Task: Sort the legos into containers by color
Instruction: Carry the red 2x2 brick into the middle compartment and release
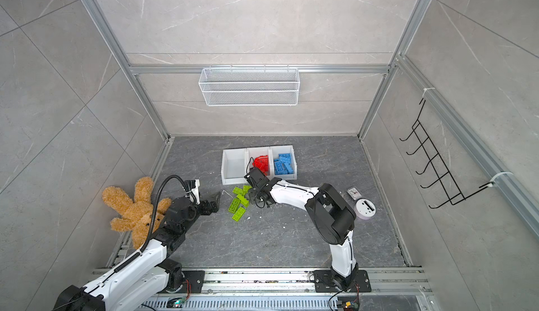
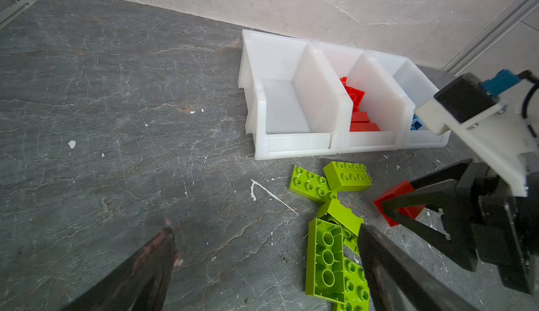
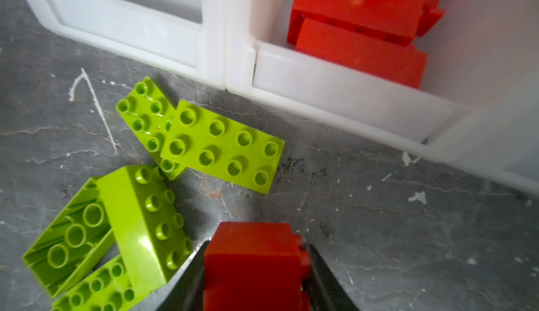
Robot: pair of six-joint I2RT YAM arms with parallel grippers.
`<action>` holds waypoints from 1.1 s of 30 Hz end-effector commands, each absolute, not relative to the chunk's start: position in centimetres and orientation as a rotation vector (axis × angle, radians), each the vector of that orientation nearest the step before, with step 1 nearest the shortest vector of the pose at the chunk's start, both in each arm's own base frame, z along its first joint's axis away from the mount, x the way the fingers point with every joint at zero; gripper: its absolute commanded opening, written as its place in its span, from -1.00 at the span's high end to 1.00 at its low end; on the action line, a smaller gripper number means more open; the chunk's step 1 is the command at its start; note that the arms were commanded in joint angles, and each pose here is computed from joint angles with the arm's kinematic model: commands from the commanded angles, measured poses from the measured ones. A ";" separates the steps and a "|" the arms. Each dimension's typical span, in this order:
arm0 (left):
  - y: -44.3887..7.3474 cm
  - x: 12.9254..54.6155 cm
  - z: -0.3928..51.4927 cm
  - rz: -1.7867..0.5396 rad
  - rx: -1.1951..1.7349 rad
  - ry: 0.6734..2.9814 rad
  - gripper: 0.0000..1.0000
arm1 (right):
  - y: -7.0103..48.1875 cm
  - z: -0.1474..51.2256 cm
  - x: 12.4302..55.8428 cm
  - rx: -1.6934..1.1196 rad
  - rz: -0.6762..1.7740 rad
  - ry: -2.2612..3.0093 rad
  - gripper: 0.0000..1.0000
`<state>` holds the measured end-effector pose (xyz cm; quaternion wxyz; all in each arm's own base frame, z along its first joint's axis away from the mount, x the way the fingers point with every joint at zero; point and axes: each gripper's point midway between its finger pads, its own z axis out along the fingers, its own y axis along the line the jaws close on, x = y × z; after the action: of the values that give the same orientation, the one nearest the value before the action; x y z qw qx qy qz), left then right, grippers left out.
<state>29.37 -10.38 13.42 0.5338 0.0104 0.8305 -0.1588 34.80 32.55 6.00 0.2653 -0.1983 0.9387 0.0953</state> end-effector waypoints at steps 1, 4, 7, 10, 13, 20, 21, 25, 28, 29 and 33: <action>-10.4 30.1 16.1 -0.380 0.025 1.900 -0.99 | 32.5 9.9 36.8 -0.530 0.266 2.453 0.19; -10.3 30.1 16.0 -0.372 0.022 1.904 -0.99 | 32.6 11.7 38.7 -0.511 0.278 2.414 0.21; -10.2 30.2 15.9 -0.366 0.023 1.907 -0.99 | 32.8 12.8 40.8 -0.506 0.285 2.389 0.24; -10.2 30.1 15.9 -0.365 0.024 1.908 -0.99 | 32.9 13.0 42.7 -0.506 0.275 2.380 0.26; -10.2 30.1 16.0 -0.364 0.023 1.904 -0.99 | 33.1 12.7 44.5 -0.507 0.288 2.374 0.25; -10.2 30.1 16.0 -0.363 0.023 1.905 -0.99 | 33.4 10.9 47.4 -0.502 0.287 2.396 0.25; -10.2 30.1 16.0 -0.362 0.022 1.905 -0.99 | 33.4 10.6 47.7 -0.500 0.283 2.399 0.25; -10.1 30.1 15.9 -0.356 0.022 1.905 -0.99 | 34.0 9.7 48.2 -0.502 0.307 2.401 0.25; -10.0 30.1 16.0 -0.355 0.022 1.902 -0.99 | 34.0 9.3 48.2 -0.500 0.308 2.411 0.23; -10.1 30.1 16.1 -0.356 0.022 1.901 -0.99 | 34.0 9.3 48.2 -0.498 0.305 2.411 0.21; -10.1 30.1 16.1 -0.360 0.022 1.902 -0.99 | 33.9 9.7 48.3 -0.495 0.300 2.410 -0.02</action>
<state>29.38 -10.19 13.59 0.5371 0.0075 0.8291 -0.1552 48.02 33.57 9.09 0.3235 -0.1837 0.9213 0.1135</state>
